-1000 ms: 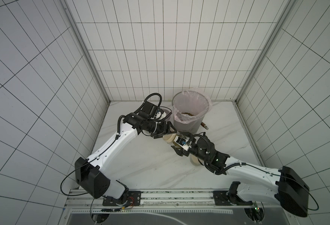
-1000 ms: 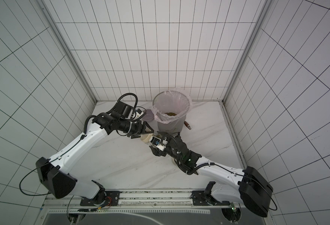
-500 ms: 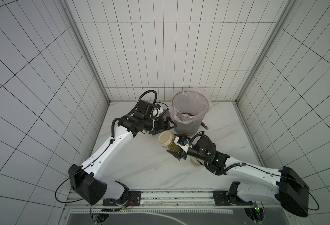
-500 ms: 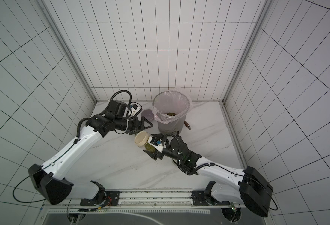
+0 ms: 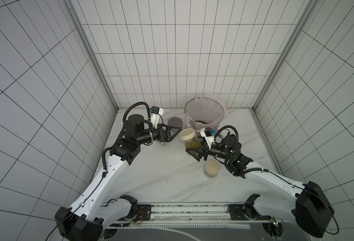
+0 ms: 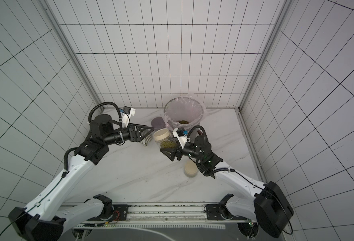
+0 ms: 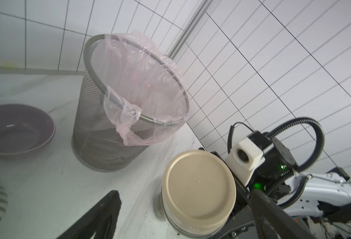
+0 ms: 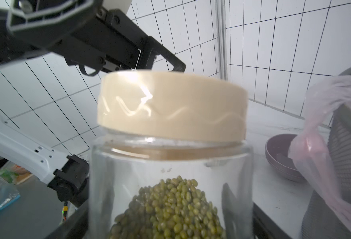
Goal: Empty moldy mung beans from jars
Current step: Unscrew the lid from the jar.
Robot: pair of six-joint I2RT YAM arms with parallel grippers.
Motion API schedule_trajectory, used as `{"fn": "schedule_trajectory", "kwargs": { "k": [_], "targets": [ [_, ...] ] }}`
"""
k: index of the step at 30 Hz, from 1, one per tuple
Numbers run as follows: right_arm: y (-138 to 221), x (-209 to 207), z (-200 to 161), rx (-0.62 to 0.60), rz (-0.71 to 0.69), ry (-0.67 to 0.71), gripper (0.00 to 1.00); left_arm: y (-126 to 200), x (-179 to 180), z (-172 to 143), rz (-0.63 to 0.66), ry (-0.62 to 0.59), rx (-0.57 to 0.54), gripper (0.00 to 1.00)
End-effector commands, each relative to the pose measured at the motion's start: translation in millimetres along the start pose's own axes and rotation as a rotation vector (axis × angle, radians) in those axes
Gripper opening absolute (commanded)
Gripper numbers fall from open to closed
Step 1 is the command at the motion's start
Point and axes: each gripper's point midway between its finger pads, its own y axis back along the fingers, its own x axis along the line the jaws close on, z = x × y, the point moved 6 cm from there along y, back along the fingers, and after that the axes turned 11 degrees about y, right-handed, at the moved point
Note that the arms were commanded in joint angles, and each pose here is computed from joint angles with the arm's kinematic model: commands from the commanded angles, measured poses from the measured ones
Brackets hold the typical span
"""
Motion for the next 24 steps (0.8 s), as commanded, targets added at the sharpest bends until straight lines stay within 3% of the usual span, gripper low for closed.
{"fn": "schedule_trajectory", "kwargs": {
  "k": [1, 8, 24],
  "targets": [
    [8, 22, 77, -0.185, 0.178, 0.021, 0.57, 6, -21, 1, -0.143, -0.242, -0.010, 0.98],
    [10, 30, 93, -0.175, 0.236, 0.004, 0.57, 1, -30, -5, -0.339, -0.251, 0.044, 0.98],
    [3, 32, 101, -0.177, 0.291, 0.000, 0.57, -14, -44, -10, -0.509, -0.220, 0.141, 0.98]
  ]
}}
